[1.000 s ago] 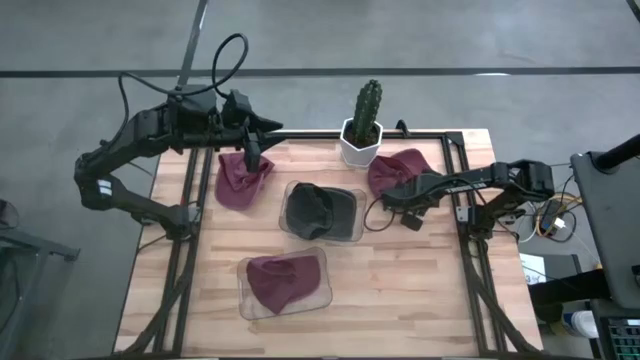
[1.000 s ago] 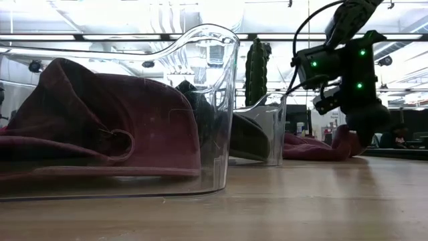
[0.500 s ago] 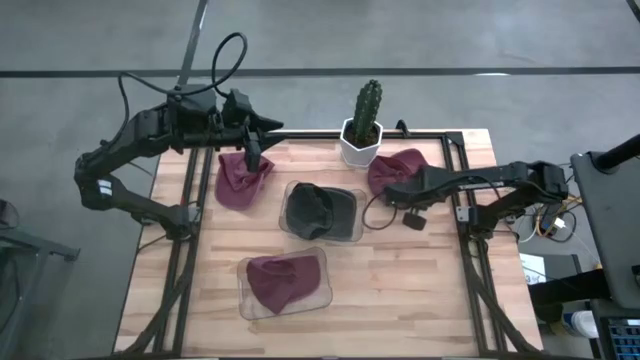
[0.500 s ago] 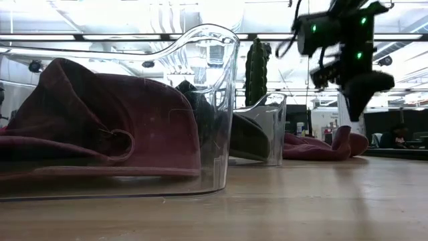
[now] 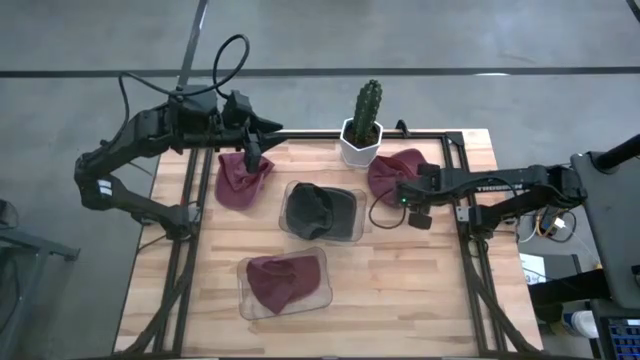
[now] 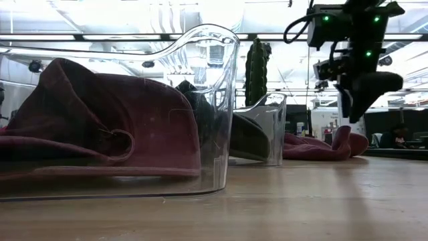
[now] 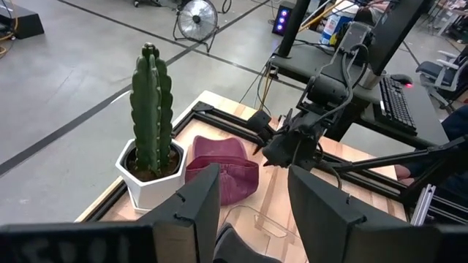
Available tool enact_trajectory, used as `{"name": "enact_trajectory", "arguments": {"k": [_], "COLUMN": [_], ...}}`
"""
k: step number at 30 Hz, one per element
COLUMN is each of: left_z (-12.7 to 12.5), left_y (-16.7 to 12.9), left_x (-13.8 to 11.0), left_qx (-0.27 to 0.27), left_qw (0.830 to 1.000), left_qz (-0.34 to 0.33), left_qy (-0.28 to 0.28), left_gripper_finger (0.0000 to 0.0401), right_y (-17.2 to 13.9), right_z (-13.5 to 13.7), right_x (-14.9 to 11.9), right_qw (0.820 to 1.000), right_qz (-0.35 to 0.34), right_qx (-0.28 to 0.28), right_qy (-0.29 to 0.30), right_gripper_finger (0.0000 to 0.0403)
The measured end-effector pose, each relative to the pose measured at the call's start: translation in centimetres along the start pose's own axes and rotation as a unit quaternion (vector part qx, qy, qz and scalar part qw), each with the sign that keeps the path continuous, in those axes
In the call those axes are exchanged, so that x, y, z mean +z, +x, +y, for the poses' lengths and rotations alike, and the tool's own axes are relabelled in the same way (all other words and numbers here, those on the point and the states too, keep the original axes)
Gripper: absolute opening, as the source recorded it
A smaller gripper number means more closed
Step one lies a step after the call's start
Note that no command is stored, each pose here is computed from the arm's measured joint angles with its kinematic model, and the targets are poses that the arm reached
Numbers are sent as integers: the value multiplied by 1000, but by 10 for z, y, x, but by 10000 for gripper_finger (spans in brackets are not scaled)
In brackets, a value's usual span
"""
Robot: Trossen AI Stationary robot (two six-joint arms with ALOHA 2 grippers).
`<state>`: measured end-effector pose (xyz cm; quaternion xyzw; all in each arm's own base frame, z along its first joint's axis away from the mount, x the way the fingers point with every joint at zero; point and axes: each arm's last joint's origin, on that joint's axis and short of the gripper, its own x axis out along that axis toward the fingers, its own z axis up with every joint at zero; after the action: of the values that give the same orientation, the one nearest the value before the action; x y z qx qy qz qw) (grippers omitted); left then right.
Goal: Pick & Place hat
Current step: Put the red cap into the bottom transparent bin
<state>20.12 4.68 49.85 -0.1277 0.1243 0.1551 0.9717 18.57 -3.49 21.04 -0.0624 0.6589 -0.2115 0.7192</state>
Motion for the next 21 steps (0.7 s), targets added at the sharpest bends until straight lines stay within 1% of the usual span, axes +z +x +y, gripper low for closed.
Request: {"name": "enact_trajectory", "arguments": {"k": [3,5,7,10,13,16,17,21], "left_z": [0,0,-1,-1,-1,-1,-1,-1], "left_y": [0,0,0,0,0,0,0,0], "left_x": [0,0,0,0,0,0,0,2], "left_qx": [-1,-5,-11,-11,-11,-11,-11,-13], "left_qw": [1000,1000,1000,1000,1000,1000,1000,1000], "left_qz": [0,1,3,2,1,1,1,-7], "left_qy": [0,0,0,1,2,2,2,1], "left_gripper_finger": [153,153,153,153,153,153,153,153], "right_y": [4,8,12,18,28,42,47,62], "right_z": [1,3,4,6,8,9,9,5], "right_x": [5,6,7,9,11,14,16,21], "right_qw": [999,999,999,997,994,990,989,981], "right_qz": [-25,-20,-11,4,26,41,48,85], "right_qx": [-14,-15,-16,-17,-17,-20,-29,-97], "right_qy": [-23,-38,-45,-79,-105,-130,-138,-145], "right_gripper_finger": [224,248,266,284,289,286,283,264]}}
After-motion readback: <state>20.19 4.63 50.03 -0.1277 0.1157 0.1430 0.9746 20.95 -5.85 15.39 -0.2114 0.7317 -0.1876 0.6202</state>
